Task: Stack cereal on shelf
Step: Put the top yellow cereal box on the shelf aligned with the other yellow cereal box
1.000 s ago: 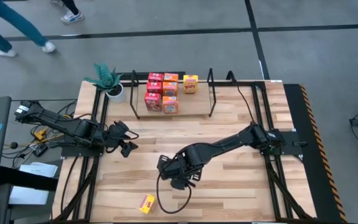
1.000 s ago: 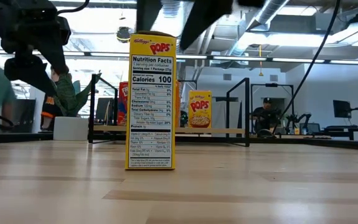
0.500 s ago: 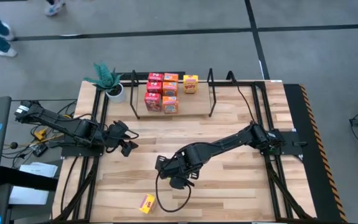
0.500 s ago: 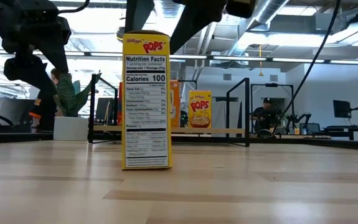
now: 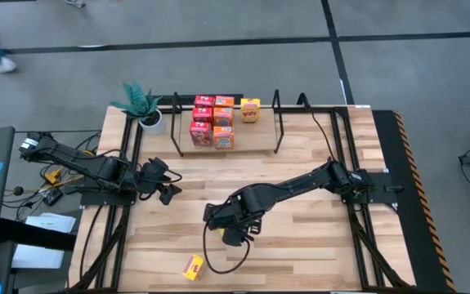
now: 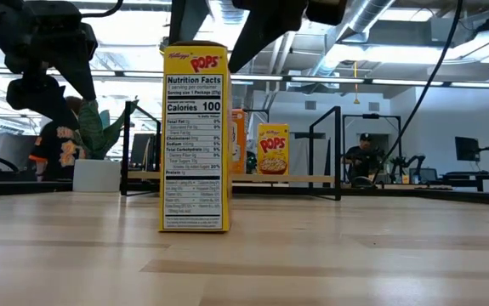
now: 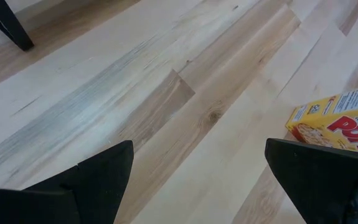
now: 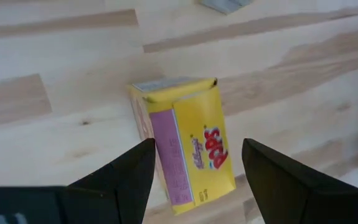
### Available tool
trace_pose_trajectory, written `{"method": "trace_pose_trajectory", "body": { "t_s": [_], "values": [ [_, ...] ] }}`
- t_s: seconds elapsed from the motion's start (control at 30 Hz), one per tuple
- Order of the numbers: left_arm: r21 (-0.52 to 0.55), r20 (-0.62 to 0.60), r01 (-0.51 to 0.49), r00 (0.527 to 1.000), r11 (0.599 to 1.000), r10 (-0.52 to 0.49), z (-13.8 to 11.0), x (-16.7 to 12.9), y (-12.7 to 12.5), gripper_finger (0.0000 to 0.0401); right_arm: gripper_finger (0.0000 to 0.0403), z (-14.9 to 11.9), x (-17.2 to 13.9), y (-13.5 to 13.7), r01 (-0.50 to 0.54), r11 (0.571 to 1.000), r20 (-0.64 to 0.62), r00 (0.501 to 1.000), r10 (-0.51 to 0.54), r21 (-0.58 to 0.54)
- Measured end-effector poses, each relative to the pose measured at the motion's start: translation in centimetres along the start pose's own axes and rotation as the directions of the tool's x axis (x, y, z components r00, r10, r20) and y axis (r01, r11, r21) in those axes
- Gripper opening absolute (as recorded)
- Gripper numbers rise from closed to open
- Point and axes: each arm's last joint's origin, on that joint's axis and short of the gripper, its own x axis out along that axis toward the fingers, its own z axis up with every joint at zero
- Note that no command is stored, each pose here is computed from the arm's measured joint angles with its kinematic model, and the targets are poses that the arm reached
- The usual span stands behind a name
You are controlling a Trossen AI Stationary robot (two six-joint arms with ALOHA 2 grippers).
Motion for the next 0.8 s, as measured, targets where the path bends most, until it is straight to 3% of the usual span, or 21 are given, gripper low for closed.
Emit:
{"method": "trace_pose_trajectory", "body": {
  "t_s": [0.47, 0.8],
  "values": [
    [0.001, 0.016, -0.010, 1.000, 1.000, 0.010, 0.0, 0.0, 0.0, 0.0355, 0.0264, -0.9, 2.6, 1.2, -0.053, 0.998, -0.044, 0.998, 0.054, 0.014],
    [0.001, 0.021, -0.013, 1.000, 1.000, 0.013, 0.1, 0.0, 0.0, 0.0355, 0.0237, -1.0, 2.5, 1.2, -0.034, 0.997, -0.084, 0.996, 0.039, 0.063]
  ]
}}
